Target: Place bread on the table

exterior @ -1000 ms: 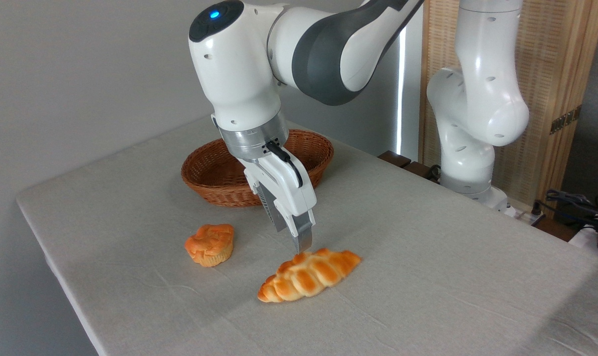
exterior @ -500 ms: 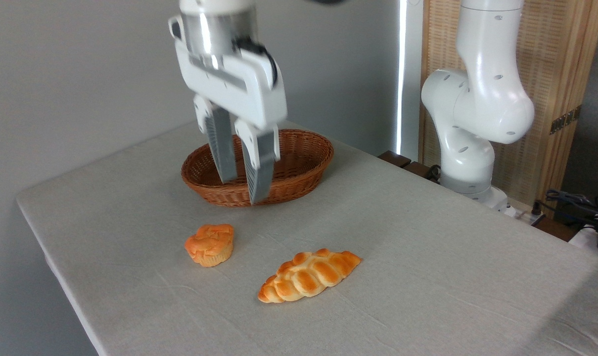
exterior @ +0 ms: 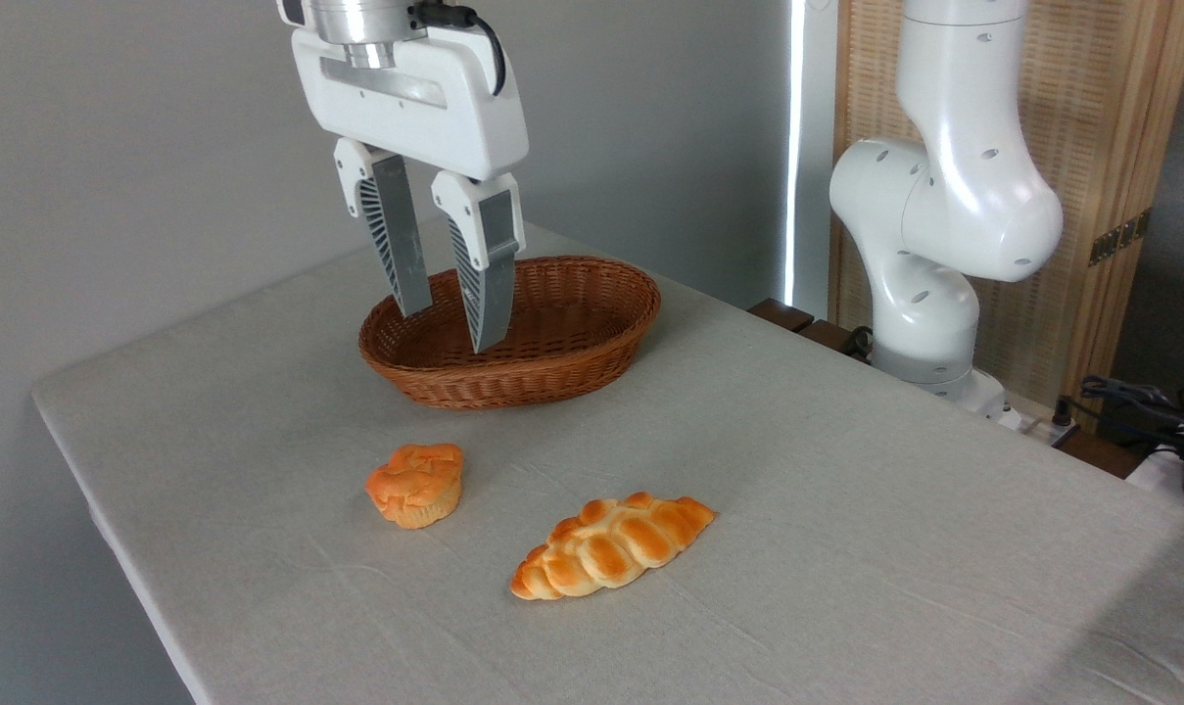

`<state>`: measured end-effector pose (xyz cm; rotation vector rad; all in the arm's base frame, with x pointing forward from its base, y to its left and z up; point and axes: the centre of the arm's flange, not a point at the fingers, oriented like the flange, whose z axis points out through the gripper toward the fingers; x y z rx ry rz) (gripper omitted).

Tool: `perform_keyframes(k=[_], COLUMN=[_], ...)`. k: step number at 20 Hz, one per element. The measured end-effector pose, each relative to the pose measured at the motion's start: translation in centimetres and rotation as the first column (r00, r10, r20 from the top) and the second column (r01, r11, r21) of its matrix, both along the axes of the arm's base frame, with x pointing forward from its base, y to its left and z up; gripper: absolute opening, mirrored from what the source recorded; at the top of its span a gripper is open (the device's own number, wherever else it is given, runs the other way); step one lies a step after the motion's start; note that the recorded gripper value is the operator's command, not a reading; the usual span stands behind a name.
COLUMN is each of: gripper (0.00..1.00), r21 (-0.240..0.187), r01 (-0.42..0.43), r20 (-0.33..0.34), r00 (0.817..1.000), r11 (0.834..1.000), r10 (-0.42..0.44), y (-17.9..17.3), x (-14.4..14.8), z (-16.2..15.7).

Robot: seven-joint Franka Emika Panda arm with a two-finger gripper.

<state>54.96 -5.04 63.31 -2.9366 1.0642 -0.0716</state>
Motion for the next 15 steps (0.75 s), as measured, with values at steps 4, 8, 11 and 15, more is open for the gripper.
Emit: perform_keyframes(k=[4,8,11,15], gripper=[1.0,1.0,1.0,1.0], r21=[0.001,0.002,0.003,0.005], r01=[-0.009,-0.014,-0.02,0.01], r20=[0.004,0.002,-0.014,-0.032], r00=[1.0,1.0,1.0,0.999], r11=[1.0,1.0,1.0,1.0], r10=[0.009,0.014,0.02,-0.01], y=[0.45,0.75,1.11,1.13], x=[0.46,0.47,0.33,0.14], z=[0.1,0.09,-0.05,-0.19])
